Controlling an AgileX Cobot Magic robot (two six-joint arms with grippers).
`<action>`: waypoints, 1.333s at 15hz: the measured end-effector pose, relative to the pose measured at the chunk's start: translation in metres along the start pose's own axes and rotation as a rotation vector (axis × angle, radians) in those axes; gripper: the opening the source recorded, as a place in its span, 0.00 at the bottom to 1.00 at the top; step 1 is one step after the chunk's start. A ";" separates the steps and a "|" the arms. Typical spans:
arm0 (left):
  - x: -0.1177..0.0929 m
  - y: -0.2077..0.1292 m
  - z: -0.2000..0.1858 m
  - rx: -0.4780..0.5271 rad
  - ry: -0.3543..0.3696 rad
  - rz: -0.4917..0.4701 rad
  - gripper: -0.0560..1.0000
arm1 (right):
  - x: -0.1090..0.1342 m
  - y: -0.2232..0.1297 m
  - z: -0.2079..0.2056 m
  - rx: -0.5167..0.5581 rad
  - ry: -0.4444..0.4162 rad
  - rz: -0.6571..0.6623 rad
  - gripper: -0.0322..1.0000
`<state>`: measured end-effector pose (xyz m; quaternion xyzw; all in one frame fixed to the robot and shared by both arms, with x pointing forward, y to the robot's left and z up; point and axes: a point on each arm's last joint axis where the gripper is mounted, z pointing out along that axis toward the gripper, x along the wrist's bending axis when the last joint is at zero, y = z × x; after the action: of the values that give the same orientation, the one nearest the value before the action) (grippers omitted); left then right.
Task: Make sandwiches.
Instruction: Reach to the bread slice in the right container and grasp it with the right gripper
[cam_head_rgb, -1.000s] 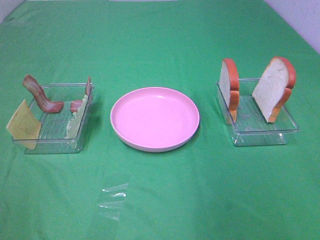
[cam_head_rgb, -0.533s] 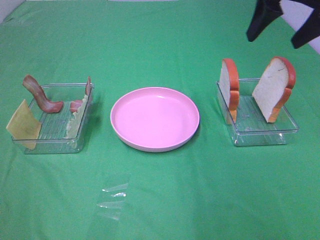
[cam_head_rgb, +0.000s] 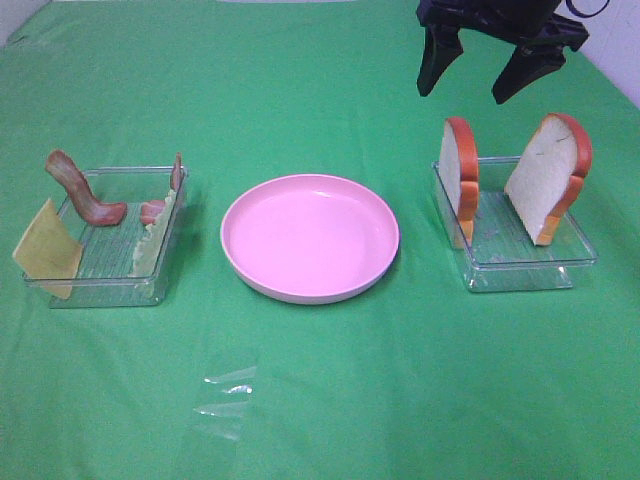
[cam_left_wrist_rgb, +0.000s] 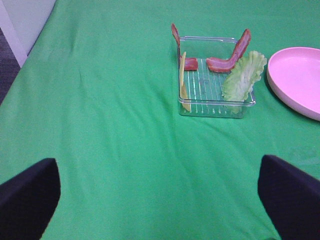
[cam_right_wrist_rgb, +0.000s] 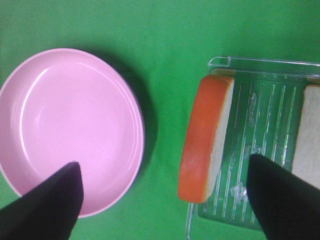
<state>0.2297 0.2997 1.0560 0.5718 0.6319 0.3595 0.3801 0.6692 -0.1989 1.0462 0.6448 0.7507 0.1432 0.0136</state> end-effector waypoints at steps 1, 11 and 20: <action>0.000 0.000 0.000 0.000 0.000 0.000 0.99 | -0.001 0.001 0.004 0.004 -0.004 0.000 0.86; 0.000 0.000 0.000 0.000 0.000 0.000 0.99 | -0.018 0.002 0.079 0.158 -0.063 -0.009 0.86; 0.000 0.000 0.000 0.000 0.000 0.000 0.99 | -0.018 0.002 0.084 0.167 -0.063 -0.013 0.51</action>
<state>0.2297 0.2997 1.0560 0.5718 0.6319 0.3595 0.3801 0.6911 -0.2001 0.9632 0.6429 0.7635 0.0595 -0.0156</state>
